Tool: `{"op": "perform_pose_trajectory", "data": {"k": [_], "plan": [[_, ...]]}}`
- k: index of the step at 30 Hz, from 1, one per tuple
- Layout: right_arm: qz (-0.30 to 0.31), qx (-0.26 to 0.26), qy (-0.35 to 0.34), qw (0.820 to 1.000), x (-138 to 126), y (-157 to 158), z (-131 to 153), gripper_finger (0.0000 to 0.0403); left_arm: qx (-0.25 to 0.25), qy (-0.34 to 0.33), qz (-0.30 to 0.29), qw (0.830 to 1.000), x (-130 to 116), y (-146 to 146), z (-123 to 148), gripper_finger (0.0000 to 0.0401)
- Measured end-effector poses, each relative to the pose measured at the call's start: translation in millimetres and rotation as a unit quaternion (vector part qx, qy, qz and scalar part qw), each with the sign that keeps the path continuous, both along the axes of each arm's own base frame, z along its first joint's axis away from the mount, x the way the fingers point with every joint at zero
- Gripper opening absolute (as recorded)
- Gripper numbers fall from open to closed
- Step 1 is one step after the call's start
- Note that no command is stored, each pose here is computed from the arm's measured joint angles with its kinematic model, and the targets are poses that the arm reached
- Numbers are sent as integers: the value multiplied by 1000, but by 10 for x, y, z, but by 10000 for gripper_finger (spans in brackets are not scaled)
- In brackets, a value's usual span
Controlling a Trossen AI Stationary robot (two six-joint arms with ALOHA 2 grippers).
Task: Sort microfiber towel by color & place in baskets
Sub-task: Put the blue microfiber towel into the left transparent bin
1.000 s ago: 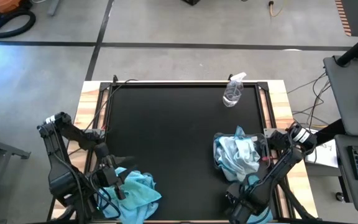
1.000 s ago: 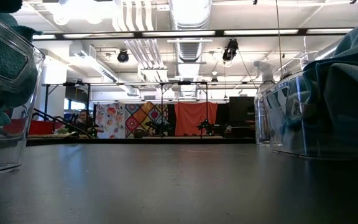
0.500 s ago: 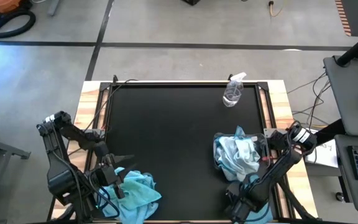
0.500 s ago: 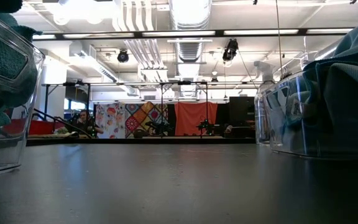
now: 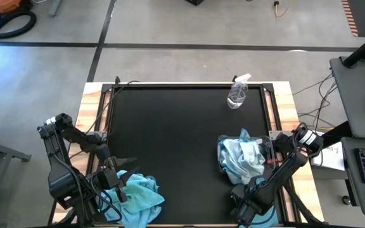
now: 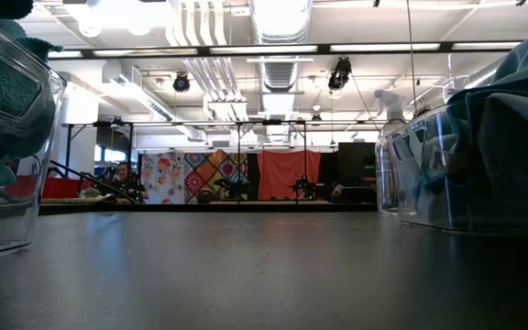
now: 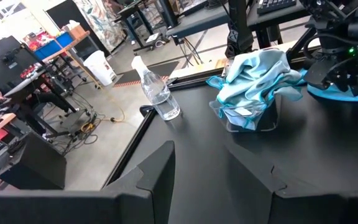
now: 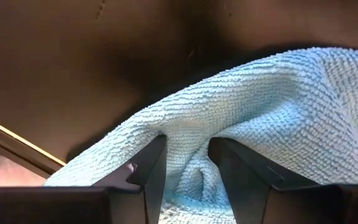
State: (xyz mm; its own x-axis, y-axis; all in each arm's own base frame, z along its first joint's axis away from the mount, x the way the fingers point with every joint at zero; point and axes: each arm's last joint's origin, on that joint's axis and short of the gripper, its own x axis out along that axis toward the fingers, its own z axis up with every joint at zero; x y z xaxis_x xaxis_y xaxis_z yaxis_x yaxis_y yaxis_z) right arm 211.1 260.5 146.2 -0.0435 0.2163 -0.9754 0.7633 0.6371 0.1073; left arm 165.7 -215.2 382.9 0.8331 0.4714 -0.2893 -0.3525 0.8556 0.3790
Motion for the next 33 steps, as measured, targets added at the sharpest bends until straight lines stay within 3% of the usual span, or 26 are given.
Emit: {"op": "perform_pose_trajectory", "data": {"k": [6,17,22,28,33], "plan": [[21,-7,-8,1000,-3,-22,-18,128,0,0,0,1000,1,-1,-1,119],[22,-11,-5,1000,-21,-49,-50,17,0,0,0,1000,0,-1,-2,119],[23,-14,-14,1000,45,-86,-17,10,0,0,0,1000,0,-1,-2,119],[56,-80,-139,985,379,-228,201,9,-4,-2,2,1000,1,0,-2,119],[108,-160,-260,946,747,-362,563,9,-6,-3,3,1000,6,0,-1,119]]}}
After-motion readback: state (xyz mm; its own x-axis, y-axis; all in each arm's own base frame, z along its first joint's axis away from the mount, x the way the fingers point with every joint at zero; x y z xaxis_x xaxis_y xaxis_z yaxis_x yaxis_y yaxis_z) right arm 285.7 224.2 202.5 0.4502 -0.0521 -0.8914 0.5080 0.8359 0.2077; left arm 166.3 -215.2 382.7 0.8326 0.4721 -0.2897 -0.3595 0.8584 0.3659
